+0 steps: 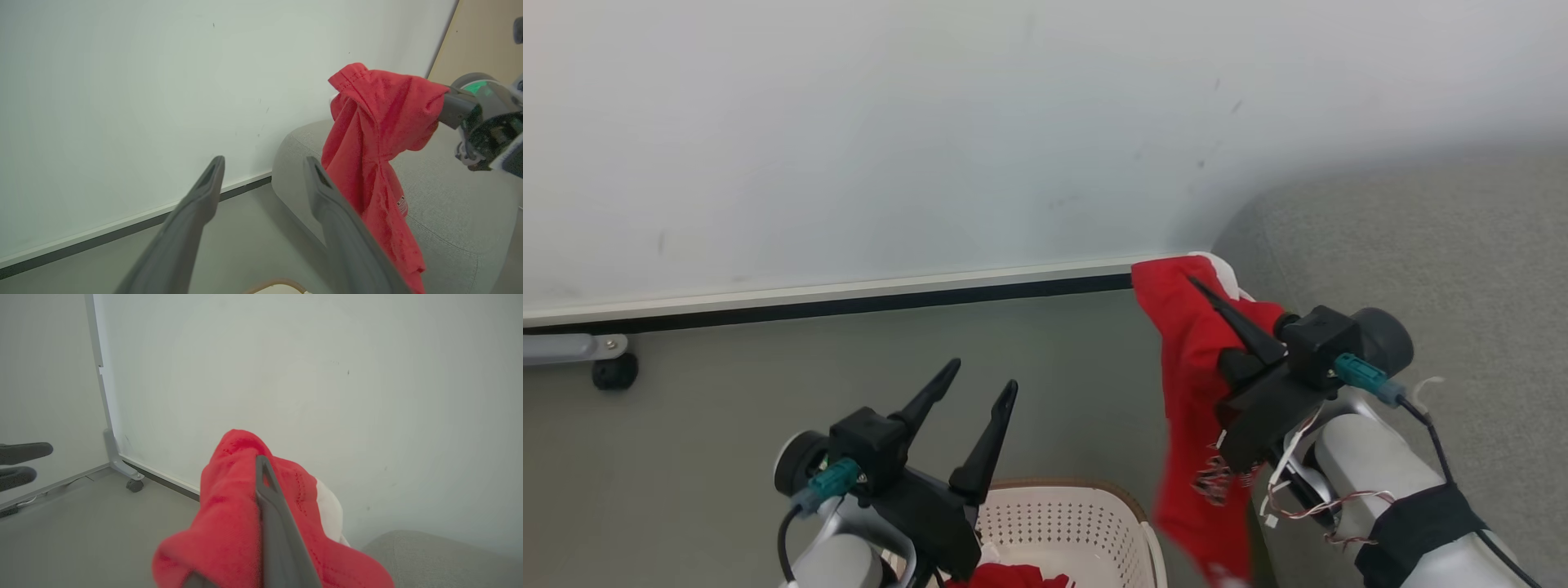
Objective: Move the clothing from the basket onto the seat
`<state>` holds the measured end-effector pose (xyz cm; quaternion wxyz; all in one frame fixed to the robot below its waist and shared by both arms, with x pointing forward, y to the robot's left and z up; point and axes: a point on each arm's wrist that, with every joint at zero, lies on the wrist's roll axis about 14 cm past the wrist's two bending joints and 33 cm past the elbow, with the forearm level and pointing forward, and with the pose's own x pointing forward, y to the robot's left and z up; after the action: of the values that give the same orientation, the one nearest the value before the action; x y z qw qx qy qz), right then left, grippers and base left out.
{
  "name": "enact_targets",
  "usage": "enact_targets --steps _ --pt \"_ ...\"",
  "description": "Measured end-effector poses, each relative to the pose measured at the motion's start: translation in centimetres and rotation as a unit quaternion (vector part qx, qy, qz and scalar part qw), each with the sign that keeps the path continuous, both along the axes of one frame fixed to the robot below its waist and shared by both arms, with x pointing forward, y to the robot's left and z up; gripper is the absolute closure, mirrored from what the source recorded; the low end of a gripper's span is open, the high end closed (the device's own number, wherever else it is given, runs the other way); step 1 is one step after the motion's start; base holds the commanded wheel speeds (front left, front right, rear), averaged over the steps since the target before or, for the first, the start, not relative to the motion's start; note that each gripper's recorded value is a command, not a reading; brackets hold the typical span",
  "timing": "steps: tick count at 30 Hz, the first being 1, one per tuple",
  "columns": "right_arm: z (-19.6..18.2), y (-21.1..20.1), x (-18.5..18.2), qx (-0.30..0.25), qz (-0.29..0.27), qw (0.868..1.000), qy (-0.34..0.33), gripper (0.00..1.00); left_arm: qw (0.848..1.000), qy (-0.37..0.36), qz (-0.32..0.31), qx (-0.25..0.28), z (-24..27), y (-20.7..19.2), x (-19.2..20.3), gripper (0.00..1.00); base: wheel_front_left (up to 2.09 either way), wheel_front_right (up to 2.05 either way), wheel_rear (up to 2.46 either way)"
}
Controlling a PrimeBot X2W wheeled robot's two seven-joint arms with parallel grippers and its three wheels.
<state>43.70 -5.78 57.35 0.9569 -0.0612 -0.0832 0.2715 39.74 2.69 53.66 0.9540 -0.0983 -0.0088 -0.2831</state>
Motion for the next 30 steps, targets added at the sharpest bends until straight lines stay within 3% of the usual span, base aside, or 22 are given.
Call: enact_targets --steps 17,30 --pt "1.7 -8.0 -0.9 -0.003 -0.093 0.995 -0.031 1.00 0.996 0.037 -0.086 0.001 -3.3 -5.6 -2.9 0.00 0.00 0.00 0.00" --pt "2.9 -14.6 -3.3 -0.014 -0.176 0.982 -0.058 1.00 0.985 0.040 -0.169 0.005 -4.1 -10.6 -5.5 0.00 0.00 0.00 0.00"
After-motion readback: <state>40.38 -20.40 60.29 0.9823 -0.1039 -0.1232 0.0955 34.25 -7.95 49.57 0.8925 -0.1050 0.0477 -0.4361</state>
